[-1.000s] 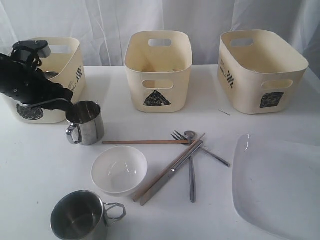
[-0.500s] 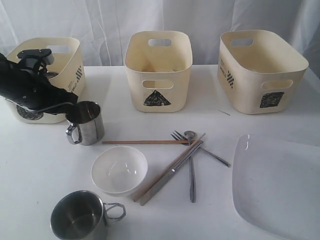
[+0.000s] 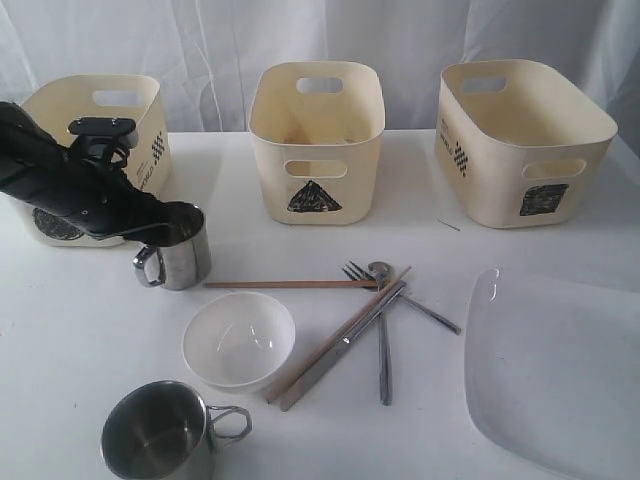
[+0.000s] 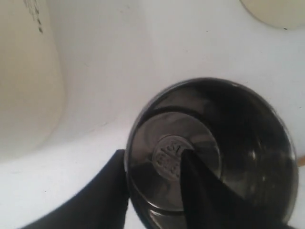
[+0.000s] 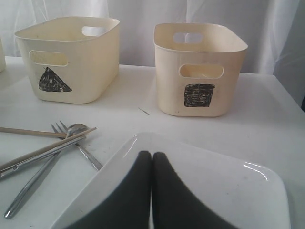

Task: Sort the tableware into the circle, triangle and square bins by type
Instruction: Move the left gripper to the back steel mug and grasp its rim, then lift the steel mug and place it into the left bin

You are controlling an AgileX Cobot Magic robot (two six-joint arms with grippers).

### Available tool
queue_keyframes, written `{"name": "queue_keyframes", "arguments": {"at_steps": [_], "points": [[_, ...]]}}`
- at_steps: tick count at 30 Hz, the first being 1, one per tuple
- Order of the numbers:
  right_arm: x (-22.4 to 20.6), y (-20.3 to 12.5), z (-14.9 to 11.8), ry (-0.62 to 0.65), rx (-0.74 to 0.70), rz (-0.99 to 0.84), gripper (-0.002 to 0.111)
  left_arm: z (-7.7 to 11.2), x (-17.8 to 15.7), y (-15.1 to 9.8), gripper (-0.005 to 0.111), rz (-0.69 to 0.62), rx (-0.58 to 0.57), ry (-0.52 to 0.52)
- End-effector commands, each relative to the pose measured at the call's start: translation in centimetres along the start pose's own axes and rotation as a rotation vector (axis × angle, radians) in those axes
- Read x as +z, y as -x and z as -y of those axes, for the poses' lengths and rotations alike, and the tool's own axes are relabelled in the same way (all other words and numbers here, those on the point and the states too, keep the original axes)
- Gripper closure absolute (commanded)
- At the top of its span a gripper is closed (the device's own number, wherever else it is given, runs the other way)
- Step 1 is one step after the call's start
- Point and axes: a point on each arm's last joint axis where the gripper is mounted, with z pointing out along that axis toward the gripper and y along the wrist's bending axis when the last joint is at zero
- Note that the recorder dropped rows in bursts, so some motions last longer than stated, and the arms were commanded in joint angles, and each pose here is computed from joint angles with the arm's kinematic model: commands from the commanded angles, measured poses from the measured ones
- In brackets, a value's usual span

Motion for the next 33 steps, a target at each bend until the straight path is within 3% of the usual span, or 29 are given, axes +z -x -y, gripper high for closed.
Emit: {"name": "queue_keyframes", "arguments": {"at_steps": [1,3,11,17,20,23,27,33], "points": [[0.0,-0.1,0.0,0.003,0.0,0.006,0.108,0.1,0.1,-0.3,0.092,-0.018,0.029,0.004],[0.0,-0.1,0.0,0.003,0.0,0.006,0.108,0.2,0.0,-0.4,0.107,-0.031,0.032,-0.005],[0.0,-0.1,0.0,0.003,0.0,0.006,0.108,1.3,-3.6,0.5,0.107,-0.011,0.077,-0.048],[0.0,-0.1,0.0,0.003,0.0,0.006,0.108,2.5,-10.7,3.2,0.107,0.185,0.223,-0.018],[0.0,-0.1,0.0,0.003,0.0,0.006,0.108,2.8,-14.4,4.9,0.107,0.299,0.33,0.065],[0.0,-0.1,0.0,0.003,0.0,0.006,0.108,1.3,-17.0,6.7,0.107,0.395,0.337,0.171],[0.0,-0.1,0.0,0.003,0.0,0.006,0.108,-3.3,-17.7,8.3,0.107,0.442,0.185,0.271],[0.0,-0.1,0.0,0.003,0.0,0.006,0.108,-9.1,-13.1,9.2,0.107,0.383,0.085,0.337]]}}
